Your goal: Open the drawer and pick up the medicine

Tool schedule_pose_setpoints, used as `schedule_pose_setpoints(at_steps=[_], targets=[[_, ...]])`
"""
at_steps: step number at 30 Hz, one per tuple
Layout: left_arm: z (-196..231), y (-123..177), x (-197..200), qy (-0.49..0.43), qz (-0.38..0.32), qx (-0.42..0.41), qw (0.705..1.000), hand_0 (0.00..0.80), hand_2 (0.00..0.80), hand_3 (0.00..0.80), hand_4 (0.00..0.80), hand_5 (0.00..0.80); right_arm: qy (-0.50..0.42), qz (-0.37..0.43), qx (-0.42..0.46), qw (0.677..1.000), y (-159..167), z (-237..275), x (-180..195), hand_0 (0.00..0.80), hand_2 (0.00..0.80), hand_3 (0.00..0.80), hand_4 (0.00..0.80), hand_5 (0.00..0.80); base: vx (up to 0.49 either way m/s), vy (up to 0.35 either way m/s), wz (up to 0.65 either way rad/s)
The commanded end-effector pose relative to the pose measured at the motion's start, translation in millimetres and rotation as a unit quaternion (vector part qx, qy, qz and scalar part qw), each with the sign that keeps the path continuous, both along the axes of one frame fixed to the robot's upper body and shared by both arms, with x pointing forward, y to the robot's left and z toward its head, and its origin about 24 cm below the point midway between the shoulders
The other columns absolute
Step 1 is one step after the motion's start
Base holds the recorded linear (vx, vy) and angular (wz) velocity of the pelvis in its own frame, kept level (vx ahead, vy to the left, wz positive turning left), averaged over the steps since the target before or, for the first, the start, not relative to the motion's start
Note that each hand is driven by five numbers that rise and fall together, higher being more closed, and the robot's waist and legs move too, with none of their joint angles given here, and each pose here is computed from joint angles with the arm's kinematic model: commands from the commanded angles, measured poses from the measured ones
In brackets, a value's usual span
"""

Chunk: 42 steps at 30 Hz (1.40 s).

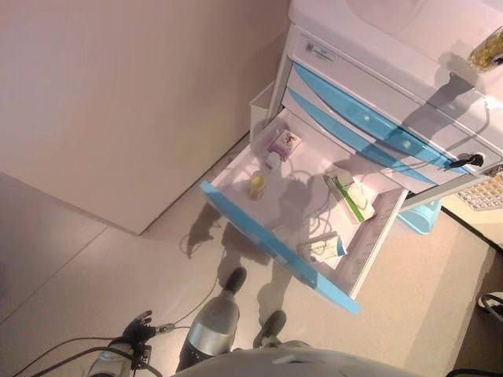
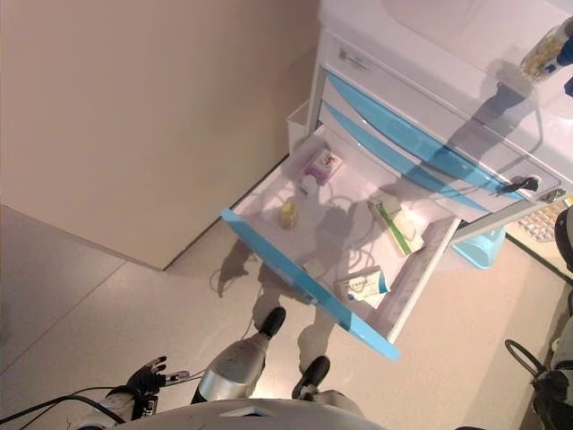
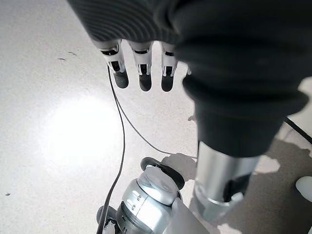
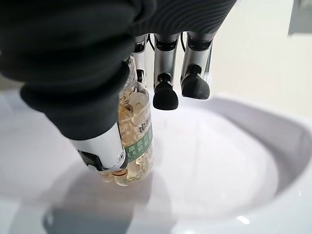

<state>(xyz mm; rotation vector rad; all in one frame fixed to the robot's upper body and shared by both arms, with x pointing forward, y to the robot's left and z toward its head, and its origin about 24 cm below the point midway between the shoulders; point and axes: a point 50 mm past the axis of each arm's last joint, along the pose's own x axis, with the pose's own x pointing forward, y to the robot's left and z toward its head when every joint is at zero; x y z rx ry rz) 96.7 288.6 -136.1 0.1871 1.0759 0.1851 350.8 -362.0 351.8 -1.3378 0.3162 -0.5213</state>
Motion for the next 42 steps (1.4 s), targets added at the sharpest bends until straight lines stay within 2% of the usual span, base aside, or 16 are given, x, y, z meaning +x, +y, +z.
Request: schedule_pose_setpoints(at_steps=[1,11,12,13,18,29,35,42], targets=[[7,19,-10,0.002,0.000,0.019,1.000,0.000,0.000,0.000,0.000,0.000,0.005,-0.010,-0.056,0.998,7,35,-9,0.800,0.800,0.800,0.800,0.800,0.000,0.000,0.00],[8,17,-7,-0.013,-0.005,0.011,1.000,0.000,0.000,0.000,0.000,0.000,0.010,-0.007,-0.063,0.998,6,33,-8,0.800,0.800,0.800,0.800,0.800,0.000,0.000,0.00],[8,17,-7,-0.013,-0.006,0.011,1.000,0.000,0.000,0.000,0.000,0.000,0.005,-0.008,-0.067,0.998,6,34,-8,0.132,0.132,0.132,0.132,0.132,0.000,0.000,0.00],[8,16,-7,-0.014,-0.007,0.009,1.000,0.000,0.000,0.000,0.000,0.000,-0.003,-0.008,-0.070,0.998,7,34,-8,0.000,0.000,0.000,0.000,0.000,0.000,0.000,0.00],[7,13,-5,-0.015,-0.010,0.007,1.000,0.000,0.000,0.000,0.000,0.000,-0.101,0.007,-0.086,0.991,13,46,-8,0.000,0.000,0.000,0.000,0.000,0.000,0.000,0.00],[4,7,-6,-0.007,-0.020,0.002,1.000,0.000,0.000,0.000,0.000,0.000,-0.273,0.024,-0.201,0.941,29,70,-18,0.000,0.000,0.000,0.000,0.000,-0.002,-0.002,-0.02],[3,7,-8,0.004,-0.028,0.005,1.000,0.000,0.000,0.000,0.000,0.000,-0.329,0.068,-0.182,0.924,40,71,-17,0.000,0.000,0.000,0.000,0.000,0.003,-0.008,-0.05],[2,8,-10,0.021,-0.039,0.011,0.999,0.000,0.000,0.000,0.000,0.000,-0.339,0.118,-0.153,0.921,48,70,-15,0.000,0.000,0.000,0.000,0.000,-0.016,-0.013,-0.11]])
